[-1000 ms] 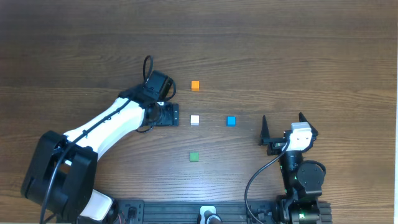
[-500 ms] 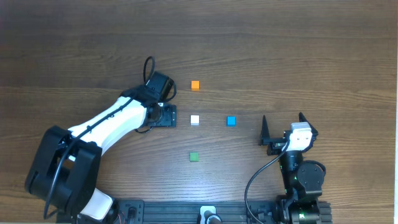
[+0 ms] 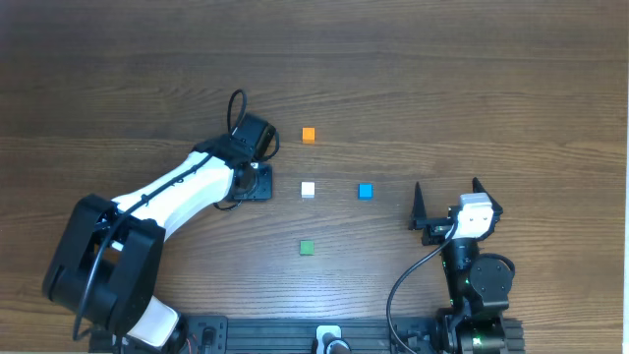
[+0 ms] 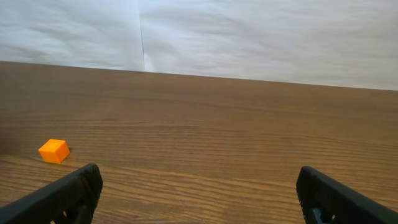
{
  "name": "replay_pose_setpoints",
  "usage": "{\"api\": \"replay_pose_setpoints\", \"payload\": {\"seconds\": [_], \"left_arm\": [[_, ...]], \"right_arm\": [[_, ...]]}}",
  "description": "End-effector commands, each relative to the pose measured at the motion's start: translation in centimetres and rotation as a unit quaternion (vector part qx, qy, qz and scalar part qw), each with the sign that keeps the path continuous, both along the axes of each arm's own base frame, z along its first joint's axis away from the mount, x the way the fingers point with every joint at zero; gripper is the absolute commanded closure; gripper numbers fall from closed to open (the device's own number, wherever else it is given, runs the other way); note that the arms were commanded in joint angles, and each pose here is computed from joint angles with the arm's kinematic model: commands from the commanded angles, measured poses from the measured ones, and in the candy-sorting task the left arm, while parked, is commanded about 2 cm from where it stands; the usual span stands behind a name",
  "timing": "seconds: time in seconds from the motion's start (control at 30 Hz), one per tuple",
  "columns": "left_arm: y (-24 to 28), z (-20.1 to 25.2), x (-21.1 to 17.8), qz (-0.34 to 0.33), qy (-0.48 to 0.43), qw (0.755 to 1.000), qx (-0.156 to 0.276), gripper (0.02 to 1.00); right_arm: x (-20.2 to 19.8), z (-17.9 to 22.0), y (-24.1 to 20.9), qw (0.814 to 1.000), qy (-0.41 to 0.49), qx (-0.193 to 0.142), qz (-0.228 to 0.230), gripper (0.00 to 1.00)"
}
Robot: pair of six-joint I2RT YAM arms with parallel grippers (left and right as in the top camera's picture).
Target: Stack Cubes
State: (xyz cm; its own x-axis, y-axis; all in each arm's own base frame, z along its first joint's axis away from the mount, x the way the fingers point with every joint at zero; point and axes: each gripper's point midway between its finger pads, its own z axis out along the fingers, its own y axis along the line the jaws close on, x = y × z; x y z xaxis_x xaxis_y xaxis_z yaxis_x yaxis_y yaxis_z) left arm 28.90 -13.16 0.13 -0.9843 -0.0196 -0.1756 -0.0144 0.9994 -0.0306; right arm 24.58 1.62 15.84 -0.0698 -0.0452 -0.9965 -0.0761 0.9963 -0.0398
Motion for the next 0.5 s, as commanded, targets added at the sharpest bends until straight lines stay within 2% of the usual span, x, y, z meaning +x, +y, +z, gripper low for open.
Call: {"api": "replay_pose_setpoints", "payload": {"seconds": [0.03,0.13,0.27,0.33,0.5], "left_arm": [[-0.1,0.1,0.5,0.001,-0.005,1.000,0.002,0.818],[-0.1,0.1,0.5,0.001,-0.005,1.000,0.002,0.869],[-0.1,0.9,0.8,0.011,-0.018,1.000,-0.002,0.888],[-0.2,1.9,1.0,0.023,-0.026,0.999,-0.009,0.974],[-1.2,6.3,1.0,0.044,-0.050,0.998,0.013,0.978]], "right_arm": [[0.0,-0.2,0.0,1.000,0.002,-0.002,0.001,0.007],[0.0,-0.2,0.0,1.000,0.002,-0.002,0.001,0.007],[0.0,-0.2,0.0,1.000,0.002,-0.002,0.001,0.009],[0.0,-0.2,0.0,1.000,0.002,-0.002,0.001,0.007],[0.0,-0.2,0.0,1.000,0.002,-0.002,0.001,0.007]]}}
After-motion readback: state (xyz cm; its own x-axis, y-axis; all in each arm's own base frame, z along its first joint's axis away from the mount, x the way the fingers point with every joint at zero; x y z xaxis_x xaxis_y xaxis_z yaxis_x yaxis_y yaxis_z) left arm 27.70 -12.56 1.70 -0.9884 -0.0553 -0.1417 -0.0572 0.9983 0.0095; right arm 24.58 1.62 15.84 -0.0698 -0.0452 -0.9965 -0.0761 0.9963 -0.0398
